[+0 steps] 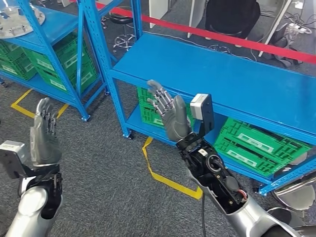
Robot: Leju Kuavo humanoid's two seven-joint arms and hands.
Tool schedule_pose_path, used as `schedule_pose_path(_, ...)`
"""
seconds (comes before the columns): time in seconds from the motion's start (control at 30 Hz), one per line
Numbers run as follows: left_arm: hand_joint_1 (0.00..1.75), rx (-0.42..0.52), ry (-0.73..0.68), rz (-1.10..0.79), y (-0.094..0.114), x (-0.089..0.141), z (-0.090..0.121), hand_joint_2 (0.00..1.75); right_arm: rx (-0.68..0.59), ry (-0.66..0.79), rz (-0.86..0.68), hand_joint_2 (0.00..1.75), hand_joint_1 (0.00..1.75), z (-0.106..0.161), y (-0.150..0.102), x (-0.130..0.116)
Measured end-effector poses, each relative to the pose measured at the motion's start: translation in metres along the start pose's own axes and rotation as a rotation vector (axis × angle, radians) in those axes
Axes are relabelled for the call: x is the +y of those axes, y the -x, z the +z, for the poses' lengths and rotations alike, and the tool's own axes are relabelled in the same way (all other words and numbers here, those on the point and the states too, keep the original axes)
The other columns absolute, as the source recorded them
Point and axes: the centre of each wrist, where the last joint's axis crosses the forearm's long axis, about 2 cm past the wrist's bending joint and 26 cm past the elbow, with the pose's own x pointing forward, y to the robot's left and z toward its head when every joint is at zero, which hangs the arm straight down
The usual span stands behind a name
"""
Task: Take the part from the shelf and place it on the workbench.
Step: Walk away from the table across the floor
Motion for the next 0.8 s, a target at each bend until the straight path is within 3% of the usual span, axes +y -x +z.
schedule_pose_path(0.8, 0.0, 0.008, -0.01, 0.003, 0.0051, 0.002, 0.0021, 0.0, -0.002, 0.007, -0.002, 0.0, 0.0, 0.0002, 0.0017, 0.0004)
